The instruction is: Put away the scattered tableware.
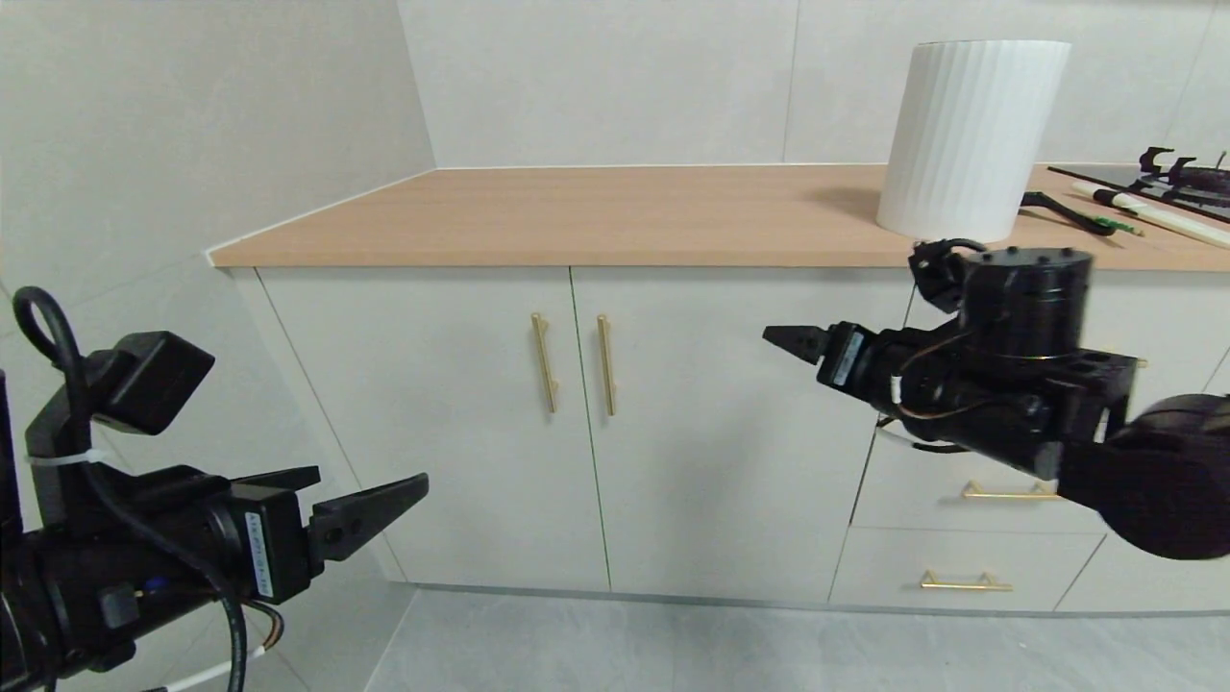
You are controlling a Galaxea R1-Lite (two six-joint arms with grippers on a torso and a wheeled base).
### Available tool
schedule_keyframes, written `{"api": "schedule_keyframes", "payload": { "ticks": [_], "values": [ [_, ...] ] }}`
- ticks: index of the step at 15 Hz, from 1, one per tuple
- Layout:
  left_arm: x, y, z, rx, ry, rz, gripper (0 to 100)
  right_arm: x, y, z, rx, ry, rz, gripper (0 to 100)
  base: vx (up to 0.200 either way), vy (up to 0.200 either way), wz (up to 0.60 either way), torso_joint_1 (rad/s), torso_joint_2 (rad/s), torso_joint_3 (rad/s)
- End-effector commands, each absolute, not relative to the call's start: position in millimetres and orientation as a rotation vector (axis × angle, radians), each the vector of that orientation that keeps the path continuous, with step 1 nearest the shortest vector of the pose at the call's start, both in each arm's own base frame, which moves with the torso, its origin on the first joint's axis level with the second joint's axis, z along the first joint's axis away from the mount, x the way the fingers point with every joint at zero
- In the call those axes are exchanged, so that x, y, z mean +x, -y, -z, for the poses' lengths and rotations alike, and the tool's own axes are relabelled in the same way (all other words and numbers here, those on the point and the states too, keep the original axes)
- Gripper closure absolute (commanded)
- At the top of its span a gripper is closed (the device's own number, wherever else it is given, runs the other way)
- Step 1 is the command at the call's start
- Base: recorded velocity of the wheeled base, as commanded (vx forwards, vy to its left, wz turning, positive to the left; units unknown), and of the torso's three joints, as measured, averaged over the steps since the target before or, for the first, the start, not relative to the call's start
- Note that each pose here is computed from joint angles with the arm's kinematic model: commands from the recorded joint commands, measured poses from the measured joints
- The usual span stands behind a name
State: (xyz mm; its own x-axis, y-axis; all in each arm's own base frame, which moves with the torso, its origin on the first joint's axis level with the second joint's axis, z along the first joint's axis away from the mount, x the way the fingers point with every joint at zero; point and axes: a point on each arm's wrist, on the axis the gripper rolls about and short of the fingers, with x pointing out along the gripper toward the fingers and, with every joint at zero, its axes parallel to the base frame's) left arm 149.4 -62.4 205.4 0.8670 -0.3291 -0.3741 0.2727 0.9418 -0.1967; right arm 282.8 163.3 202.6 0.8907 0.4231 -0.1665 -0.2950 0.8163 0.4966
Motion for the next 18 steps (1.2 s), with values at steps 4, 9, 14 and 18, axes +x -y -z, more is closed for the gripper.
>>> {"api": "schedule_keyframes", "payload": {
  "ticks": [4, 9, 14, 18],
  "values": [
    [115, 46, -217, -0.165, -0.291, 0.318, 0, 148, -65, -241, 0.330, -0.008, -0.347, 0, 0.000, 0.000, 0.00, 0.000, 0.00, 0.000],
    [31, 8, -205, -0.168, -0.049, 0.244, 0, 50, -11, -225, 0.256, 0.183, -0.204, 0, 0.000, 0.000, 0.00, 0.000, 0.00, 0.000],
    [-50, -8, -171, -0.077, 0.109, 0.136, 0, -43, 6, -169, 0.114, 0.192, -0.086, 0, 0.000, 0.000, 0.00, 0.000, 0.00, 0.000],
    [-55, -10, -170, -0.097, 0.119, 0.031, 0, -44, 8, -163, 0.106, 0.198, 0.022, 0, 0.000, 0.000, 0.00, 0.000, 0.00, 0.000]
  ]
}}
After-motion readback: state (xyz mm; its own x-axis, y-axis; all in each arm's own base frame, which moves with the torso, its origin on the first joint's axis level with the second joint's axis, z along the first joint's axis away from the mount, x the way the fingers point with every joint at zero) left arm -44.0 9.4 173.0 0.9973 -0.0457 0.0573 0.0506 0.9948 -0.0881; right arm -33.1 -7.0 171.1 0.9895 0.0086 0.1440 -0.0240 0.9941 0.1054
